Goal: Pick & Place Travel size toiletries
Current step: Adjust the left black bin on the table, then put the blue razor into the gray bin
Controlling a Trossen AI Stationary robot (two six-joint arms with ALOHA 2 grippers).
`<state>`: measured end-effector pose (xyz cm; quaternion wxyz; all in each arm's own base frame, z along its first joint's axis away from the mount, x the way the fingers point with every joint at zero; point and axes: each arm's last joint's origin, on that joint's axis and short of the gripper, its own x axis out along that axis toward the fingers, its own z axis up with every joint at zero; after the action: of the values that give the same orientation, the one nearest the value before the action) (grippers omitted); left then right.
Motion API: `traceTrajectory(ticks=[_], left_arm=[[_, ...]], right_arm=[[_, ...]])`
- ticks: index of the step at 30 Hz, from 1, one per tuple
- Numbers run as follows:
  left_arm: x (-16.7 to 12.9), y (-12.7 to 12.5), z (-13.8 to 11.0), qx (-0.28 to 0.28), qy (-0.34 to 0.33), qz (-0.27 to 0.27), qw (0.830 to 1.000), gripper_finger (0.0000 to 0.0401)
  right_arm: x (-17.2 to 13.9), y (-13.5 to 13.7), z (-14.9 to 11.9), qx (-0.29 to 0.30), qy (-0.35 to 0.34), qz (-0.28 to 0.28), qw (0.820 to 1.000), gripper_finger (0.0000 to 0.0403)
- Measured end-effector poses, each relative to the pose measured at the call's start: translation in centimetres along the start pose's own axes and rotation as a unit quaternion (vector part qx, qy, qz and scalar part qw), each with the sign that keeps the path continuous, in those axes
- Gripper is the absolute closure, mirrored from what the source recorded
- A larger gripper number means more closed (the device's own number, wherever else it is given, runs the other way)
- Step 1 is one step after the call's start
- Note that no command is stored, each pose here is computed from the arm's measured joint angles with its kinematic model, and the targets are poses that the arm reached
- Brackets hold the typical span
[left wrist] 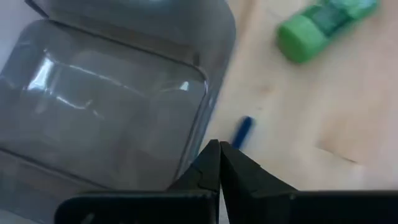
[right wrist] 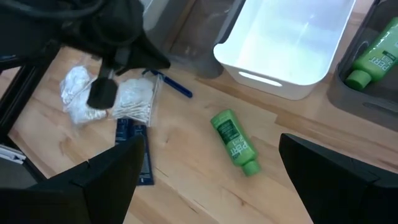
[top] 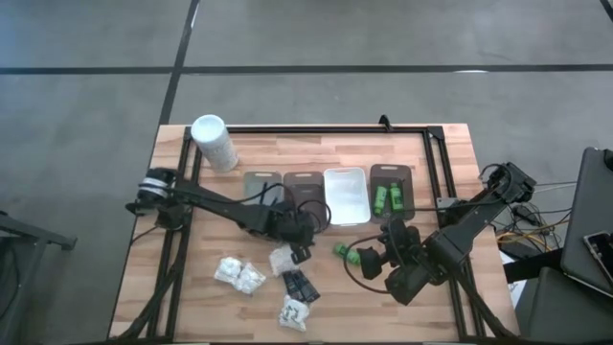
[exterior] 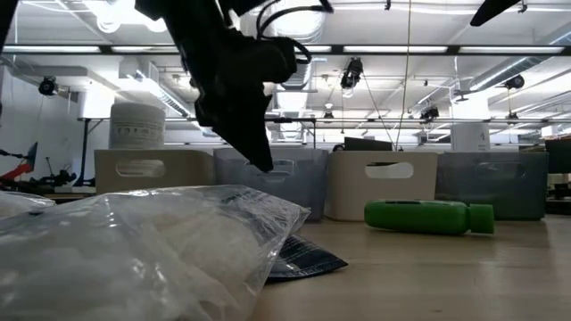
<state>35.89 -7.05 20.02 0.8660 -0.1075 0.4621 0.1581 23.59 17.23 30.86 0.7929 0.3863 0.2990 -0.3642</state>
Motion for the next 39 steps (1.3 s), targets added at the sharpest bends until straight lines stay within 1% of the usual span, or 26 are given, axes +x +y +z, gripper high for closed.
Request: traceTrajectory(ticks=[4,6,8,10,12,14,16,17,18,21,25,27,29,31,33,37,39], left_arm=[[0.2,1.2,0.6,0.003,-0.014,0.04,0.999,0.0391],[-0.1,1.5,0.8,0.001,-0.019,0.043,0.999,0.0388],[-0.6,1.5,1.0,0.004,-0.023,0.032,0.999,0.0387],[-1.4,0.6,1.1,0.027,-0.033,-0.003,0.999,0.0387],[-2.3,-0.8,0.8,0.076,-0.048,-0.041,0.995,0.0385],[-2.9,-2.3,0.2,0.142,-0.06,-0.061,0.986,0.0381],[-3.4,-3.5,-0.7,0.214,-0.068,-0.065,0.972,0.0369],[-3.4,-4.0,-1.1,0.242,-0.069,-0.058,0.966,0.0358],[-3.4,-4.3,-1.3,0.257,-0.072,-0.052,0.962,0.0345],[-2.8,-4.6,-1.7,0.262,-0.073,-0.036,0.962,0.029],[-1.8,-4.7,-1.5,0.256,-0.082,-0.032,0.963,0.0209],[-1.3,-4.8,-1.6,0.263,-0.076,-0.039,0.961,0.0178],[-0.5,-4.9,-1.8,0.273,-0.067,-0.044,0.959,0.0159],[0.4,-4.9,-2.1,0.28,-0.055,-0.039,0.958,0.0152],[1.2,-4.9,-2.3,0.284,-0.045,-0.033,0.957,0.0154],[2.7,-4.5,-2.6,0.284,-0.035,-0.005,0.958,0.0175],[3.3,-4.2,-2.6,0.274,-0.031,0.006,0.961,0.019]], right_arm=[[0.1,-0.1,0.0,-0.002,-0.001,-0.002,1.0,0.0035],[0.1,-0.1,-0.1,-0.002,-0.001,-0.003,1.0,0.0035],[0.2,-0.2,-0.1,-0.003,-0.001,-0.004,1.0,0.0035],[0.2,-0.2,-0.2,-0.004,-0.001,-0.005,1.0,0.0035],[0.3,-0.3,-0.2,-0.005,0.0,-0.006,1.0,0.0035],[0.3,-0.3,-0.3,-0.006,0.004,-0.009,1.0,0.0035],[0.5,-0.4,-0.4,-0.008,0.006,-0.011,1.0,0.0035],[0.6,-0.5,-0.4,-0.009,0.006,-0.013,1.0,0.0035],[0.6,-0.6,-0.5,-0.009,0.006,-0.015,1.0,0.0035],[0.8,-0.7,-0.5,-0.011,0.006,-0.017,1.0,0.0035],[0.8,-0.7,-0.6,-0.012,0.006,-0.018,1.0,0.0035],[0.8,-0.7,-0.6,-0.012,0.006,-0.018,1.0,0.0035],[0.8,-0.7,-0.6,-0.014,0.006,-0.018,1.0,0.0035],[0.8,-0.7,-0.6,-0.014,0.006,-0.018,1.0,0.0035],[0.9,-0.8,-0.6,-0.016,0.006,-0.019,1.0,0.0035],[0.9,-0.8,-0.6,-0.016,0.006,-0.02,1.0,0.0035],[0.9,-0.8,-0.6,-0.016,0.006,-0.02,1.0,0.0035]])
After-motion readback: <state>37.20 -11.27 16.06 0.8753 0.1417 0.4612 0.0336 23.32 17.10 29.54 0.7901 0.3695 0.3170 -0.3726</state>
